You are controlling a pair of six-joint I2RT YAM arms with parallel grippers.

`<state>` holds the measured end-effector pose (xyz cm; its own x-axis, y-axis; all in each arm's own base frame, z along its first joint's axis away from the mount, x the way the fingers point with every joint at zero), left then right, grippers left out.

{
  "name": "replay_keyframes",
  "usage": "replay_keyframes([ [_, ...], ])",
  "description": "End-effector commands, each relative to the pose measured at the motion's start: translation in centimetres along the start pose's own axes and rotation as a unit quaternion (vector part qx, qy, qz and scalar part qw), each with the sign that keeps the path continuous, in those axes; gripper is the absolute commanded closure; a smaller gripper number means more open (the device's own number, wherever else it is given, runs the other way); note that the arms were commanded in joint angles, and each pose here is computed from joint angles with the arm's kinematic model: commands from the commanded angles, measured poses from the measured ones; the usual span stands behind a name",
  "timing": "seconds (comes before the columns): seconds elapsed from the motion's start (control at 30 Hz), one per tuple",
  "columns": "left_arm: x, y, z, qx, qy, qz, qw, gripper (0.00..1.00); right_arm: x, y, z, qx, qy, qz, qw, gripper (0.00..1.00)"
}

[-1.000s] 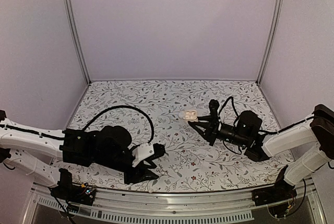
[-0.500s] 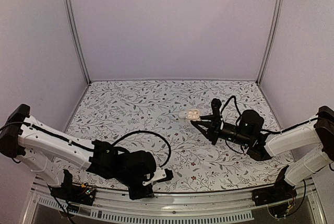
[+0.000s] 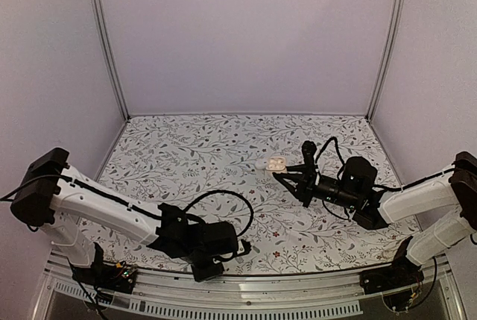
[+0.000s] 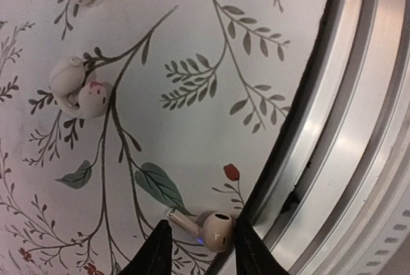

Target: Insert the wireless bluetooth earbuds into the charging case

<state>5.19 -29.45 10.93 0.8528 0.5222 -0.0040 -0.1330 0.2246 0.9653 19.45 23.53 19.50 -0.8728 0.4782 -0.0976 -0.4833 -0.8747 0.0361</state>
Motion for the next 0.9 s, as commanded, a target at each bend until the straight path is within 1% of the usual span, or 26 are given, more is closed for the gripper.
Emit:
replay_keyframes([
  [0.0, 1.9, 0.0, 1.0, -0.007, 0.019, 0.049, 0.999, 0.68, -0.1, 0.4, 0.5, -0.011, -0.001, 0.001, 1.0, 1.0],
  [0.17, 4.4, -0.2, 2.1, -0.018, 0.053, 0.082, 0.995, 0.7, -0.1, 0.2, 0.5, -0.01, -0.001, 0.002, 1.0, 1.0],
  [0.27, 6.6, -0.1, 2.6, -0.026, 0.115, 0.087, 0.989, 0.68, -0.1, 0.2, 0.6, -0.012, -0.001, 0.002, 1.0, 1.0],
  [0.33, 8.0, 0.5, 2.9, -0.045, 0.164, 0.091, 0.981, 0.66, -0.1, 0.2, 0.6, -0.012, -0.001, 0.001, 1.0, 1.0],
  [0.37, 8.5, 1.0, 3.1, -0.059, 0.186, 0.085, 0.977, 0.65, -0.1, 0.2, 0.6, -0.012, -0.001, 0.001, 1.0, 1.0],
  [0.43, 9.1, 2.1, 3.3, -0.093, 0.21, 0.076, 0.97, 0.57, -0.1, 0.1, 0.6, -0.012, -0.001, 0.002, 1.0, 1.0],
  [0.5, 9.5, 3.2, 3.6, -0.127, 0.225, 0.069, 0.964, 0.5, -0.1, 0.1, 0.7, -0.012, -0.001, 0.004, 1.0, 1.0],
  [0.57, 10.2, 3.8, 3.5, -0.141, 0.238, 0.049, 0.96, 0.48, -0.1, 0.0, 0.6, -0.01, -0.001, 0.006, 1.0, 1.0],
  [0.63, 10.6, 3.9, 3.3, -0.14, 0.236, 0.03, 0.961, 0.49, -0.1, 0.0, 0.6, -0.01, 0.0, 0.005, 1.0, 1.0],
  [0.73, 10.3, 3.6, 3.1, -0.117, 0.212, 0.005, 0.97, 0.53, -0.1, 0.1, 0.6, -0.009, 0.0, 0.004, 1.0, 1.0],
  [0.87, 9.8, 2.5, 2.4, -0.051, 0.193, -0.01, 0.98, 0.59, -0.1, 0.2, 0.5, -0.008, -0.001, 0.003, 1.0, 1.0],
])
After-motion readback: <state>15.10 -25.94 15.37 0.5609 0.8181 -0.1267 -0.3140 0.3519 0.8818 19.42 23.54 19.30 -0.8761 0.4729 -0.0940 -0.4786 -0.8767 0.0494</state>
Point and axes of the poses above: each gripper's point midway between its finger pads, its own y axis back along the fingers, its own x axis along the line the jaws close on, z = x × y, the point moved 10 cm from there along y, back along the fingers, and after that the axes turned 11 degrees about y, right-handed, at the moved point
